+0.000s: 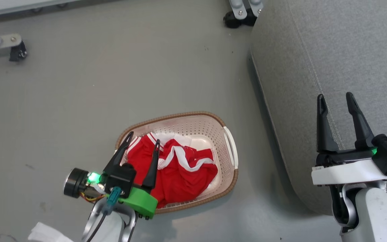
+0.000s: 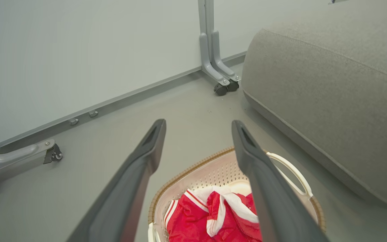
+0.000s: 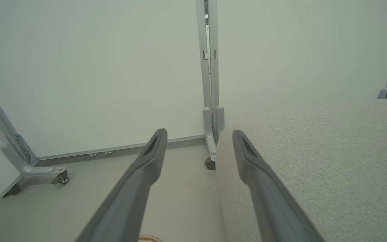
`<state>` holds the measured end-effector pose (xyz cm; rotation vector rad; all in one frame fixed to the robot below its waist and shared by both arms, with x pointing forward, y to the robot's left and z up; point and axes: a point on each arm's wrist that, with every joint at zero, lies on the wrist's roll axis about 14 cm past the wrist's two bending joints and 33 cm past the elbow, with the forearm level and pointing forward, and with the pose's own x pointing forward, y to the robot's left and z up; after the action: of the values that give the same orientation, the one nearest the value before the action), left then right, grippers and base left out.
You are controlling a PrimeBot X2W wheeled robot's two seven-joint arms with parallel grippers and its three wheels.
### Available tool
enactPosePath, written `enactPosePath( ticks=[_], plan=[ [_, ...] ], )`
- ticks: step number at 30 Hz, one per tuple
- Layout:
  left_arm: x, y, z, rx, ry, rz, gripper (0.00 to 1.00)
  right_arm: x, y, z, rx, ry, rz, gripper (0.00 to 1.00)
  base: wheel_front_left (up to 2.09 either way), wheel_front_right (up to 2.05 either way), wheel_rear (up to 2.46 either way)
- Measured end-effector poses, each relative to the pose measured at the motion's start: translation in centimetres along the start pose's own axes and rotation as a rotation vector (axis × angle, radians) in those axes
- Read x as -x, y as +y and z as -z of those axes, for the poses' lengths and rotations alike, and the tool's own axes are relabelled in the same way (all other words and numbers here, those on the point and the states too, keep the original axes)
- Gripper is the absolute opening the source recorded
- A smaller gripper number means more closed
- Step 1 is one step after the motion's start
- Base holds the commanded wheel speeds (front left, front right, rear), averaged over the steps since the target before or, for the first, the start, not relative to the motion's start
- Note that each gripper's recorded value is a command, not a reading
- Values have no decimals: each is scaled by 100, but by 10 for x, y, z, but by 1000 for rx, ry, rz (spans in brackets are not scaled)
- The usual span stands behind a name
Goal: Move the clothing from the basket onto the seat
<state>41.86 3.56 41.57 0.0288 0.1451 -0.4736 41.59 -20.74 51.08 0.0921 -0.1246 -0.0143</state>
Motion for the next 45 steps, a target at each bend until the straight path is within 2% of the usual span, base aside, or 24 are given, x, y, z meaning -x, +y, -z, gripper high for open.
enactPosePath(
  ticks=[10, 16, 21, 24, 28, 33, 37, 45],
  plan=[
    [-51, -43, 99, -121, 244, 318, 100, -21, -15, 63, 25, 133, 32, 100, 0, 0, 0],
    [-41, -49, 182, -168, 481, 446, 100, -32, -6, 108, 22, 219, -1, 100, 0, 0, 0],
    [-42, -57, 221, -211, 570, 543, 100, -33, -3, 140, 15, 281, -13, 100, 0, 0, 0],
    [-36, -51, 247, -226, 655, 563, 100, -32, -3, 156, 22, 314, -18, 100, 0, 0, 0],
    [-49, -45, 263, -219, 676, 556, 100, -33, -4, 174, 23, 343, -17, 100, 0, 0, 0],
    [-52, -50, 282, -191, 700, 570, 100, -31, -1, 195, 13, 380, -28, 100, 0, 0, 0],
    [-59, -53, 295, -226, 710, 584, 100, -31, 2, 207, 3, 398, -37, 100, 0, 0, 0],
    [-71, -70, 314, -174, 752, 597, 100, -30, -2, 219, 3, 421, -31, 100, 0, 0, 0]
  ],
)
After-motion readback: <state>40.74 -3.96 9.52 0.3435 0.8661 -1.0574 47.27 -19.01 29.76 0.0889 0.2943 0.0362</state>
